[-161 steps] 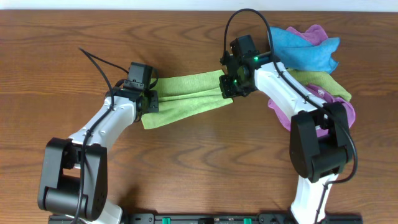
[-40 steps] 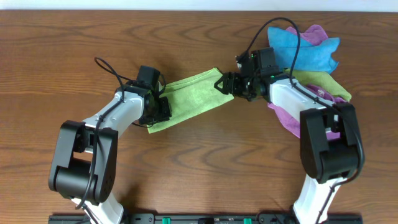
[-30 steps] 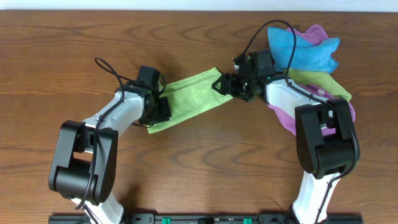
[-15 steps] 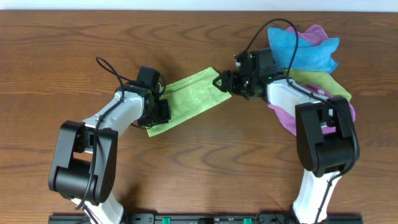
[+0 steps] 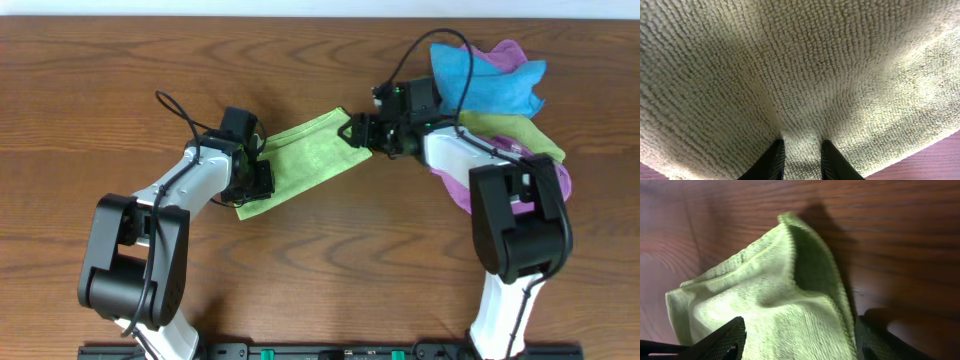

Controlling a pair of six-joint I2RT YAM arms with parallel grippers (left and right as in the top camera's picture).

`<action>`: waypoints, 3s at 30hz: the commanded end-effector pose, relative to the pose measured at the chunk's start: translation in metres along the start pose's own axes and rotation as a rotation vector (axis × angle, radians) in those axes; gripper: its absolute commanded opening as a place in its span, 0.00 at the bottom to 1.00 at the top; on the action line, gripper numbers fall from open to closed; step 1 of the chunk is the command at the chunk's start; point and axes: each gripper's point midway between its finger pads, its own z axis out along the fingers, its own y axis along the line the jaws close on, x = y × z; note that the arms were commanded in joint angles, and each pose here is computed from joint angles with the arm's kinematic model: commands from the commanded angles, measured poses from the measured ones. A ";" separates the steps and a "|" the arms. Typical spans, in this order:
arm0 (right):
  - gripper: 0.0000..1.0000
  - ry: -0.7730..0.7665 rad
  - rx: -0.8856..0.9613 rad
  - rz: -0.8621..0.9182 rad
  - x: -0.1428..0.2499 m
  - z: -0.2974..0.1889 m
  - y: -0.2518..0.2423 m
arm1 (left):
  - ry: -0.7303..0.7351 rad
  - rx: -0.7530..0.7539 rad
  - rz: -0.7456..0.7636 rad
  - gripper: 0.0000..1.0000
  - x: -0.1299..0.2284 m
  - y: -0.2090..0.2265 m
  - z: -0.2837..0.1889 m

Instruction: Fold the cloth

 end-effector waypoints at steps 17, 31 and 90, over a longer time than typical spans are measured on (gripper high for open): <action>0.01 0.076 -0.044 0.015 0.017 0.013 0.009 | 0.093 -0.034 0.002 0.24 0.024 0.011 0.012; 0.01 0.099 0.116 0.000 0.020 -0.027 0.008 | -0.135 -0.034 0.046 0.21 -0.013 0.000 -0.035; 0.01 0.062 0.126 -0.372 0.054 -0.034 0.133 | -0.053 0.062 -0.015 0.11 -0.013 -0.017 0.022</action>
